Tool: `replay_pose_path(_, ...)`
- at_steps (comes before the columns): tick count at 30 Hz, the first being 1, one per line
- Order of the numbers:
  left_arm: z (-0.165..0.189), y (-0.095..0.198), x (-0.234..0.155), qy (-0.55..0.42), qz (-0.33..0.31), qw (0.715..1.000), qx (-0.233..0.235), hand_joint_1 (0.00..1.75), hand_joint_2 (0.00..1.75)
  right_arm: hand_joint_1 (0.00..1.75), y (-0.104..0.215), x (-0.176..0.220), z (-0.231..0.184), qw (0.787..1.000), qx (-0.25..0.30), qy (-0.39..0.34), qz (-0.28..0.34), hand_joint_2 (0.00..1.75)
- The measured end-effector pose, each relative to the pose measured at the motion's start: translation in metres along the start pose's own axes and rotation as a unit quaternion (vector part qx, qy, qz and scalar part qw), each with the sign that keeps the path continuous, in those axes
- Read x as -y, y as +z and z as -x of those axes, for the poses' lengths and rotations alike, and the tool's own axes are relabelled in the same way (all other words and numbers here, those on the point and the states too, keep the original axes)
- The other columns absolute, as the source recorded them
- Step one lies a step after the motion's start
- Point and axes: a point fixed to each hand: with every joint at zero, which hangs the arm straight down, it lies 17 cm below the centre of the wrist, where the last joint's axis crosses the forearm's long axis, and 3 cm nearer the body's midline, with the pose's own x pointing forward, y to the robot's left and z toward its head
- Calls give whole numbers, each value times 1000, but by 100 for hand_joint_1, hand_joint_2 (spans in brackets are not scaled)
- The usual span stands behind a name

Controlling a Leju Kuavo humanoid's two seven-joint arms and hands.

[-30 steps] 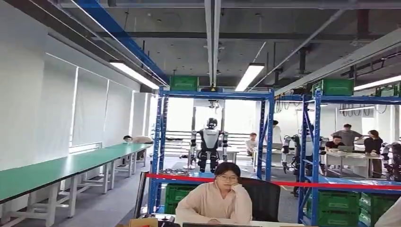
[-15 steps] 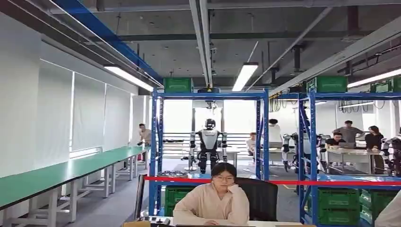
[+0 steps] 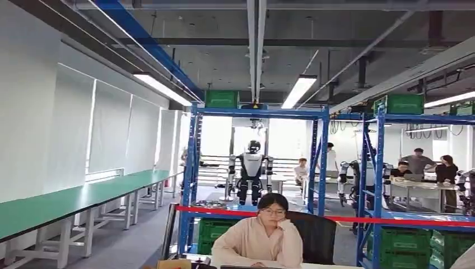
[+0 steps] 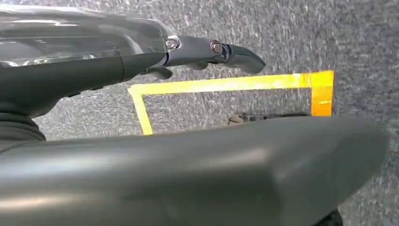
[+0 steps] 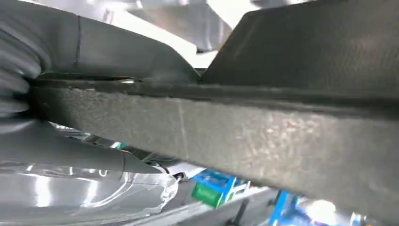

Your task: Take the parts from the cabinet and place them on the table.

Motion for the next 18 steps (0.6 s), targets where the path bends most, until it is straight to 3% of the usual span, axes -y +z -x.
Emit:
replay_pose_path(12,-3,0,2,7,6,1000,8,0,0,175,18,-64,-29,997,29,-17,-73,175)
replay_pose_path(13,-3,0,2,8,5,1000,8,0,175,0,21,-72,-34,996,35,-21,-82,0)
replay_pose_path(18,2,1,-1,6,-2,1000,0,0,175,0,29,-89,-47,992,51,-51,-102,0)
